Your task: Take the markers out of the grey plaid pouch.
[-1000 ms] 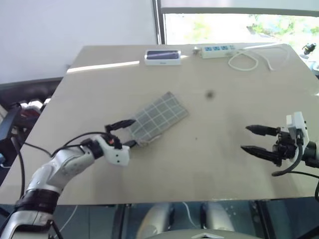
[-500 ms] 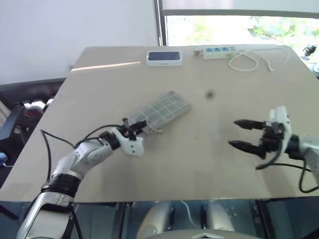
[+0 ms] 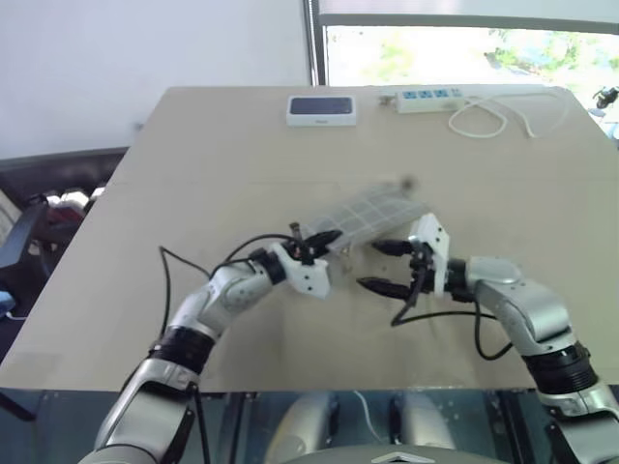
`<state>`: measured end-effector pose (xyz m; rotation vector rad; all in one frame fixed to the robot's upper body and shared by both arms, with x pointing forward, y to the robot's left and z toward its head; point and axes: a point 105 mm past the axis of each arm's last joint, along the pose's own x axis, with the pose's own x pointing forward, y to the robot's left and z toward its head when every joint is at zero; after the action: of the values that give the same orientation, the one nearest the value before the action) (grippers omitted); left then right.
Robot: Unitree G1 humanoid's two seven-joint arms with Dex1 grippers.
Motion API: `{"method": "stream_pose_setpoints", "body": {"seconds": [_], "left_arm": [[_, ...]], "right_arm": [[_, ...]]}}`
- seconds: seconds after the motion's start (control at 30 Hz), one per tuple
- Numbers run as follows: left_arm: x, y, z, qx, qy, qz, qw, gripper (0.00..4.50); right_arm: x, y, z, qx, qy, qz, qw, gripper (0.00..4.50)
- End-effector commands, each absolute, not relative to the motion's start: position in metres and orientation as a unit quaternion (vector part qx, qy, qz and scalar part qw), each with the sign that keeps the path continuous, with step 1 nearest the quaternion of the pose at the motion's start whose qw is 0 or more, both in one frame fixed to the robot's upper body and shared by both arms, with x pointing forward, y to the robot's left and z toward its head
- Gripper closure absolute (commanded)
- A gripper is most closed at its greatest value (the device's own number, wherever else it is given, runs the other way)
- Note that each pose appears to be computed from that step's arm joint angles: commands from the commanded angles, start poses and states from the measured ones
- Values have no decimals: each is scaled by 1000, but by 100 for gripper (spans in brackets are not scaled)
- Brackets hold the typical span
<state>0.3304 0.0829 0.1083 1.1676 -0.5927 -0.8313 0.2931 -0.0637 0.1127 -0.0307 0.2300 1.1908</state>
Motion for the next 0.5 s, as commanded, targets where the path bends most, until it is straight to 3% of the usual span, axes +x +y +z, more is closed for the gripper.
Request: {"method": "stream_pose_setpoints", "body": {"seconds": [0.03,0.27,0.37,0.5], "left_arm": [[326,66,110,513,-282,-388,711,444],[331,60,113,507,-285,-383,718,444],[333,59,115,505,-286,-381,719,450],[335,60,115,504,-285,-380,722,450]], "right_arm": [[305,-55,122,35,116,533,837,0],[304,-43,118,40,136,544,827,0],[299,-40,119,53,137,554,819,87],[294,-43,117,55,142,557,817,283]]}}
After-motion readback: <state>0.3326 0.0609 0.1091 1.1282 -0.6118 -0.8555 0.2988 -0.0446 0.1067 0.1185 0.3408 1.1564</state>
